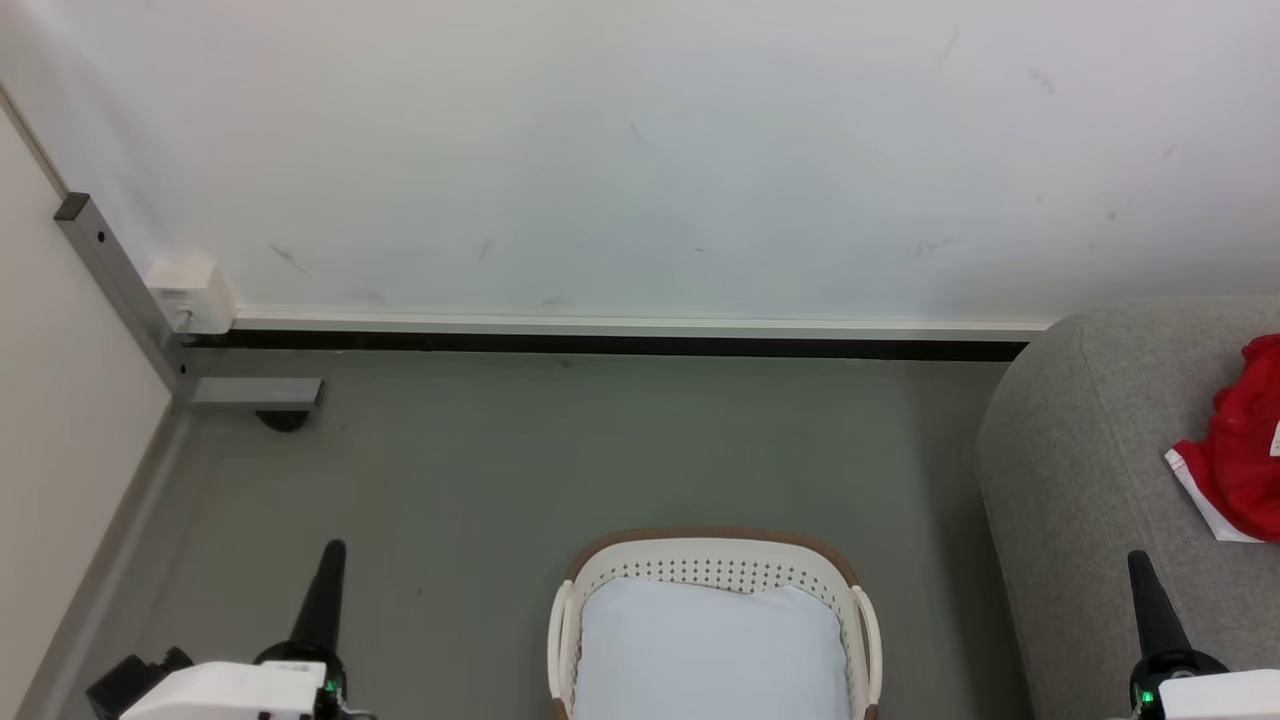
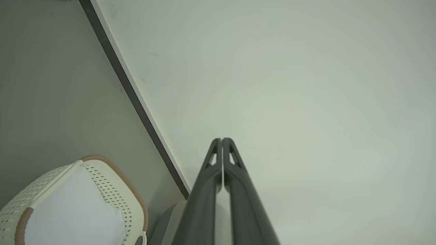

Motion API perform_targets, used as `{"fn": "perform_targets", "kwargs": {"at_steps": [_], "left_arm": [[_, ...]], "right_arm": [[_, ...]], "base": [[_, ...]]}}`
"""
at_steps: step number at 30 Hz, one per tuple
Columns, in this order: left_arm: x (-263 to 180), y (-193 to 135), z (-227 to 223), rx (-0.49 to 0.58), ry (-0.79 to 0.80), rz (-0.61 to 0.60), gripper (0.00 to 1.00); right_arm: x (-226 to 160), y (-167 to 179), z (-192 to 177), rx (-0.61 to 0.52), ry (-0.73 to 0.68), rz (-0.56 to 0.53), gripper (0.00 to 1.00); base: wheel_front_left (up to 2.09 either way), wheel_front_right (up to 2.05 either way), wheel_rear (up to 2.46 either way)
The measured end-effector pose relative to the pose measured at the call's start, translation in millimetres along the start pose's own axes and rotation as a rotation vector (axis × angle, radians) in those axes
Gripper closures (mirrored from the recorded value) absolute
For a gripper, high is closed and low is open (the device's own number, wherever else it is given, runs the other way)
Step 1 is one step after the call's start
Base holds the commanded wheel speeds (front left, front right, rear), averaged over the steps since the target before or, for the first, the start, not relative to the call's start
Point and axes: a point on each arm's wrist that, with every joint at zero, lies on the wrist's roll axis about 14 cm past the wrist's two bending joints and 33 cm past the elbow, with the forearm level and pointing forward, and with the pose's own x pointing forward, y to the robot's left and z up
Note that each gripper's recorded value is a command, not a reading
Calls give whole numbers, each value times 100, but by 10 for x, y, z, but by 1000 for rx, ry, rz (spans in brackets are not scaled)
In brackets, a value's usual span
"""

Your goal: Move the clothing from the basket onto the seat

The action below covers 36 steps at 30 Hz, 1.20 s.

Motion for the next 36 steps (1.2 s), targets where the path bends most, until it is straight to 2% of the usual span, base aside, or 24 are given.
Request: {"fn": "perform_targets", "kwargs": {"at_steps": [36], "left_arm": [[-5, -47, 121, -261, -14, -32, 100]], "right_arm": [[63, 106, 33, 258, 9, 42, 100]], "base": [[0, 0, 0]]}}
